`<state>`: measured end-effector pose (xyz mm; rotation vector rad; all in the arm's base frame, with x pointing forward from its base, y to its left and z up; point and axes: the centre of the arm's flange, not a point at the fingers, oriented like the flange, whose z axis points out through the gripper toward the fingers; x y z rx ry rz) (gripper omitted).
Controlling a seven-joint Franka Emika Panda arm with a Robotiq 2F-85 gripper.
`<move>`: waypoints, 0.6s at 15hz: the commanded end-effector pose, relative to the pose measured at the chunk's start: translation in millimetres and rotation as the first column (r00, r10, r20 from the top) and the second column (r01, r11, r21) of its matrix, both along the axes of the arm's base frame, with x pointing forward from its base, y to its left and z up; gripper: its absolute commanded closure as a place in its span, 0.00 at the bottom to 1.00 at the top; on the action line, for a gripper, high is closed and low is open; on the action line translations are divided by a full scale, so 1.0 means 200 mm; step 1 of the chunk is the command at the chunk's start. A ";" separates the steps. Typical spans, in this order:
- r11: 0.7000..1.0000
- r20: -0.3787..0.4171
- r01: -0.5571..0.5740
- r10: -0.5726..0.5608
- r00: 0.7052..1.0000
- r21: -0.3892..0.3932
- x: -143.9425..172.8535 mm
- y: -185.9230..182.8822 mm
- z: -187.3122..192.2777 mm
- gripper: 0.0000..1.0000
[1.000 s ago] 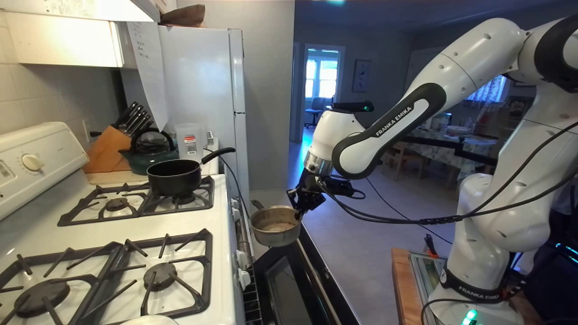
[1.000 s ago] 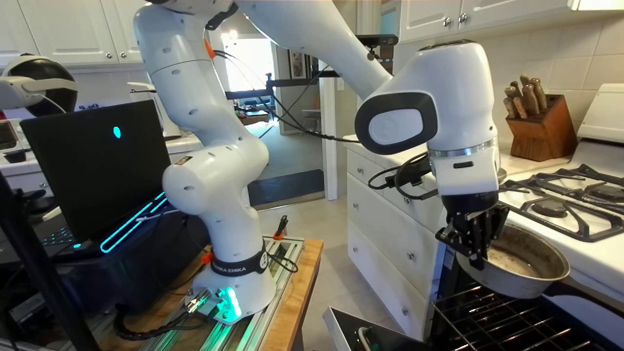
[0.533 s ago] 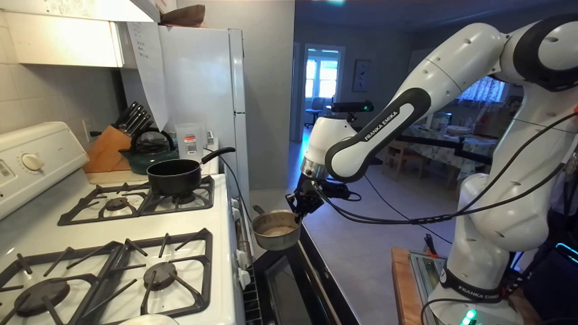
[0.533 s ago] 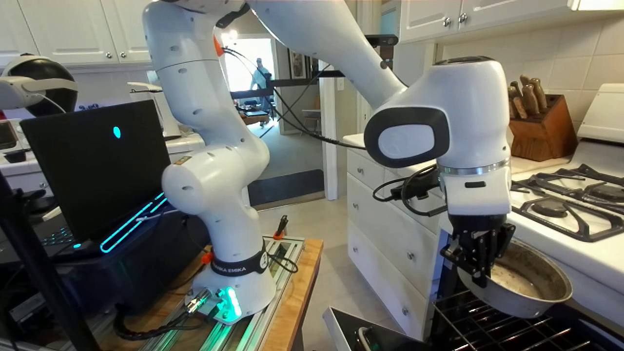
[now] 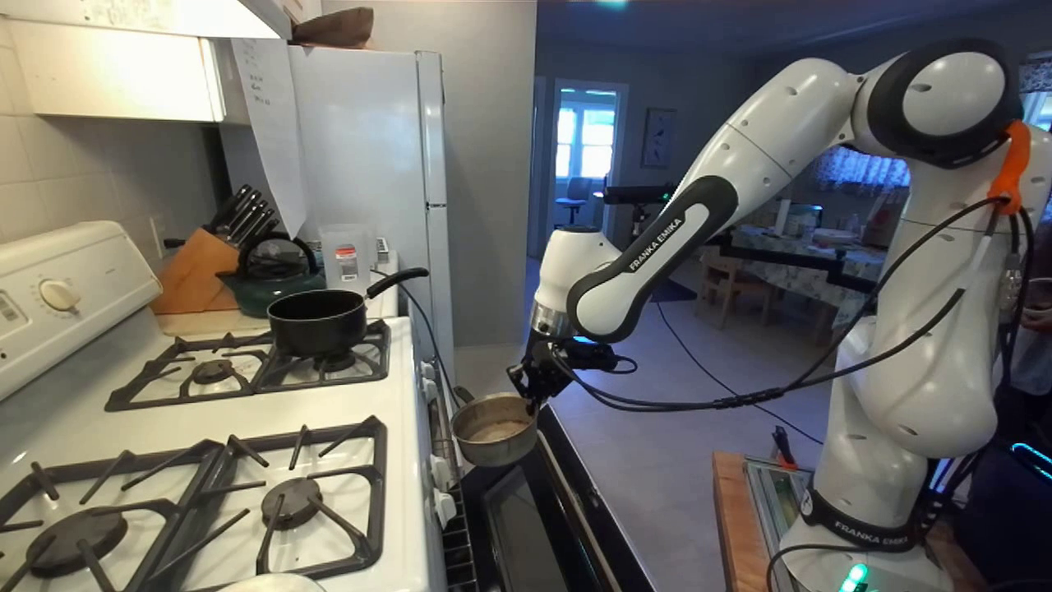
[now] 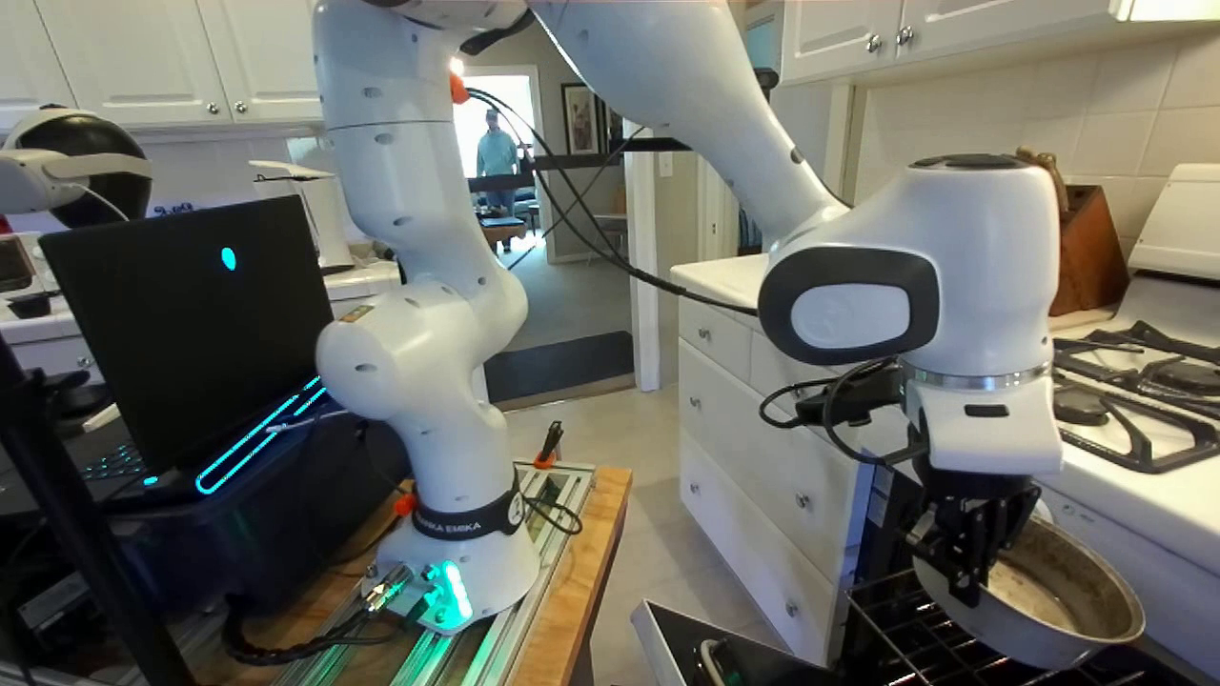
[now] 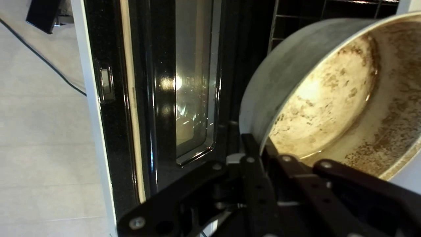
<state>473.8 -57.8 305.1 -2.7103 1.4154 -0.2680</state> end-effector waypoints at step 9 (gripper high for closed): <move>0.992 -0.078 -0.073 0.065 0.995 -0.104 0.22 -0.11 -0.18 0.98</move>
